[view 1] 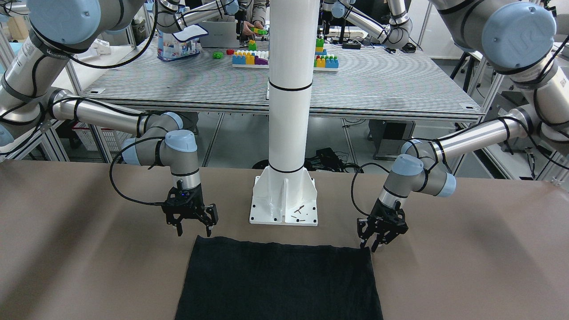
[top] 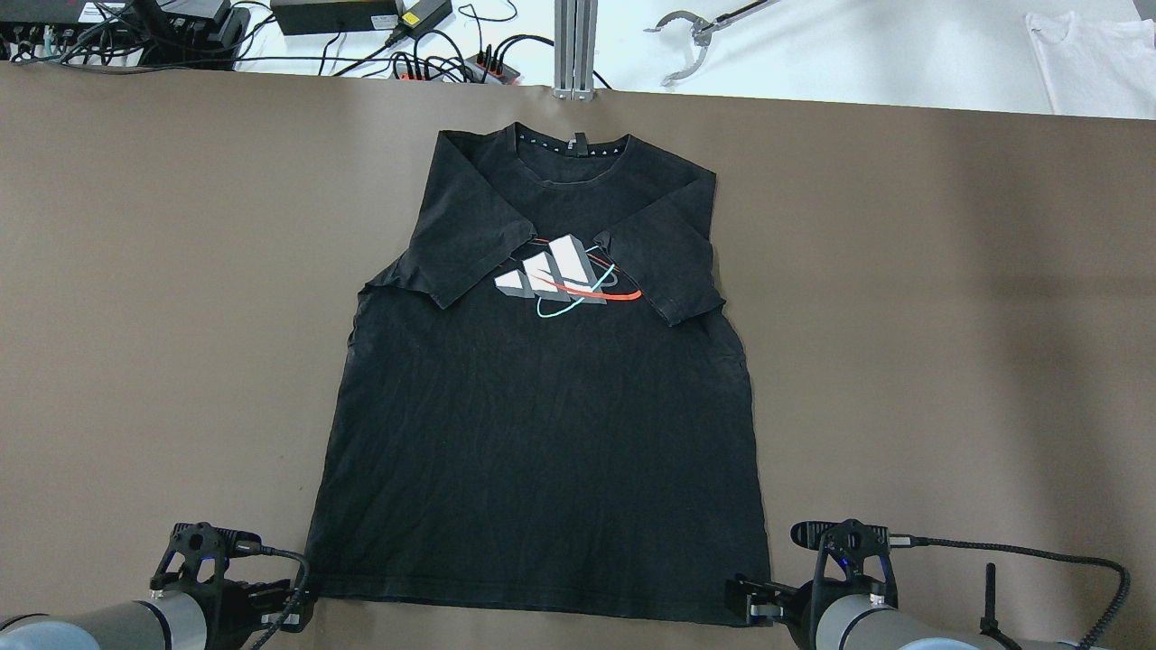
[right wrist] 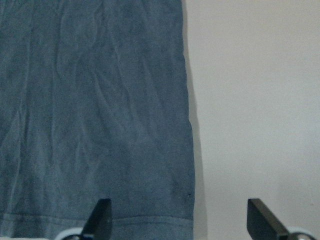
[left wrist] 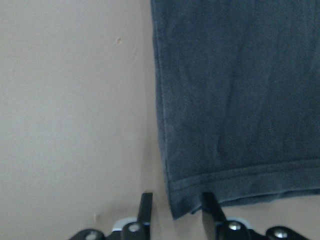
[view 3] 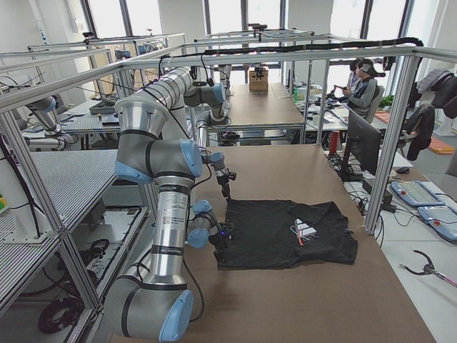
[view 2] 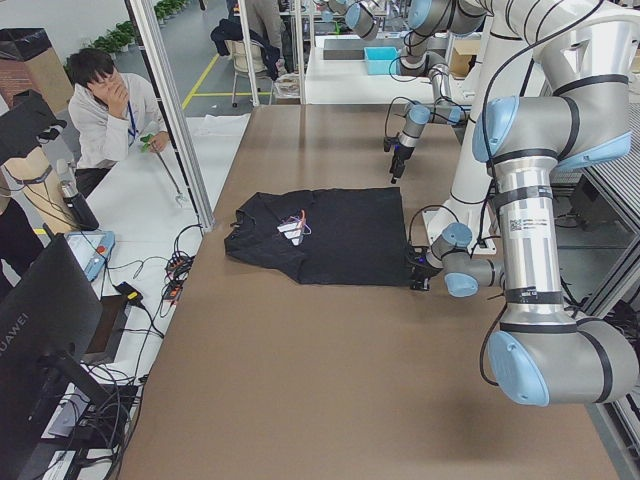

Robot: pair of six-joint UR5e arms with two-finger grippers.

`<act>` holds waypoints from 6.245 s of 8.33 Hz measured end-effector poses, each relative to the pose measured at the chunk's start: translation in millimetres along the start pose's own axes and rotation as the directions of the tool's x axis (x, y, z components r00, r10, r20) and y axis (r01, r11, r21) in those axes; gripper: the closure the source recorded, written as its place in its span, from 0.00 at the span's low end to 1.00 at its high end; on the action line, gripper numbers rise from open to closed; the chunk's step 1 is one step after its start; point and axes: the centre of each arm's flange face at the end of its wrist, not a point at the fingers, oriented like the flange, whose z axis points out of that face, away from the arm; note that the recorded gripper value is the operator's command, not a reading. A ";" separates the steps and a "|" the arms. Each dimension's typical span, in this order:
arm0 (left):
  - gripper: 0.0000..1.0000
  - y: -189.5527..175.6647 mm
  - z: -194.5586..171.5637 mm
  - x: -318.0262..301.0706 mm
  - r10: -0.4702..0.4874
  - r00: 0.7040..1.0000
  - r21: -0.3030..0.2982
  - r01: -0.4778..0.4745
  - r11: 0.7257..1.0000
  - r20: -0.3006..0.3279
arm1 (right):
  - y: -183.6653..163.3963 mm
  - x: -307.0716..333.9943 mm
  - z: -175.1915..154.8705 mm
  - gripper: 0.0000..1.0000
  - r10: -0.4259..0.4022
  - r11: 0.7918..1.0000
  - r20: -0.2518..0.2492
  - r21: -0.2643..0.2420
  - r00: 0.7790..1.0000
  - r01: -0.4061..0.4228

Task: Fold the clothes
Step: 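Lower both grippers and pinch the two hem corners, then lift the hem with both grippers and fold it toward the collar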

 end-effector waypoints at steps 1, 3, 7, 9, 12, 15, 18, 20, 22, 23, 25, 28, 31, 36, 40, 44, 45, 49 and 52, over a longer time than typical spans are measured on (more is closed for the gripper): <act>1.00 0.5 0.4 0.3 0.001 1.000 -0.001 -0.001 1.000 0.000 | 0.0 -0.1 -0.1 0.05 0.000 1.000 0.001 0.000 1.000 0.000; 1.00 0.8 0.7 0.6 0.001 1.000 0.000 -0.001 1.000 0.000 | 0.0 -0.1 -0.1 0.05 0.000 1.000 0.001 0.000 1.000 0.000; 1.00 0.2 -0.2 2.8 0.000 1.000 0.001 0.000 1.000 -0.006 | 4.9 1.1 4.2 0.09 -0.008 1.000 -0.007 -0.006 1.000 0.008; 1.00 -0.1 -0.5 3.8 0.000 1.000 0.001 0.000 1.000 -0.008 | 12.1 6.2 18.1 0.14 -0.013 1.000 -0.034 -0.008 0.999 0.013; 1.00 -0.1 -1.3 5.1 -0.001 1.000 0.001 0.001 1.000 -0.012 | 26.2 7.4 29.1 0.21 -0.010 1.000 -0.050 0.003 0.999 0.011; 1.00 -0.1 -1.2 4.8 -0.001 1.000 0.001 0.001 1.000 -0.011 | 36.9 4.8 31.3 0.27 -0.020 1.000 -0.048 0.012 0.999 0.021; 1.00 0.0 -1.2 4.9 -0.001 1.000 0.001 0.001 1.000 -0.011 | 41.7 6.5 36.9 0.42 -0.027 1.000 -0.058 0.010 0.998 0.028; 1.00 -0.1 -1.2 4.8 -0.001 1.000 0.001 0.001 1.000 -0.011 | 46.1 5.9 38.2 0.72 -0.033 0.999 -0.059 0.004 0.998 0.034; 1.00 0.0 -1.1 4.4 0.000 1.000 0.001 0.000 1.000 -0.010 | 49.0 4.5 37.9 1.00 -0.037 0.999 -0.056 0.000 0.998 0.037; 1.00 0.0 -1.1 4.2 0.000 1.000 0.001 0.000 1.000 -0.010 | 49.1 4.3 37.7 1.00 -0.036 0.999 -0.055 -0.001 0.998 0.036; 1.00 -0.5 -1.6 4.1 -0.001 1.000 0.001 0.001 1.000 -0.010 | 49.2 3.9 37.4 1.00 -0.026 1.000 -0.054 0.000 0.998 0.026; 1.00 -4.7 -9.6 9.9 -0.007 1.000 0.003 0.007 1.000 -0.029 | 46.6 -0.6 32.4 1.00 -0.013 1.000 -0.040 0.001 0.999 0.013; 1.00 -47.5 -54.7 24.6 -0.053 0.998 -0.032 0.051 0.998 -0.034 | 21.0 -13.9 0.7 1.00 0.009 1.000 0.023 0.010 1.000 -0.009; 1.00 -185.6 -148.7 93.9 -0.039 0.999 -0.060 0.040 0.997 0.023 | -96.8 -24.8 -45.3 1.00 -0.004 1.000 0.075 0.018 0.997 0.003; 1.00 -238.9 -204.6 114.2 -0.030 1.000 -0.157 0.030 0.987 0.000 | -130.0 -25.2 -107.8 1.00 -0.050 0.994 0.140 -0.087 0.989 0.062; 1.00 -111.3 -265.2 97.1 0.028 0.990 -0.449 -0.086 0.889 -0.135 | -20.0 -15.8 -172.5 1.00 -0.175 0.888 0.262 -0.375 0.949 0.267; 1.00 -93.9 -272.8 98.2 0.031 0.988 -0.492 -0.102 0.865 -0.150 | -7.0 -13.6 -189.0 1.00 -0.192 0.865 0.282 -0.404 0.940 0.298; 1.00 -129.2 -235.3 99.4 -0.002 0.998 -0.402 -0.023 0.915 -0.063 | -19.6 -20.9 -172.6 1.00 -0.187 0.897 0.235 -0.355 0.954 0.263; 1.00 -223.5 -175.4 87.5 -0.076 0.994 -0.236 0.092 0.967 0.078 | -97.6 -31.2 -97.6 1.00 -0.091 0.968 0.094 -0.224 0.991 0.110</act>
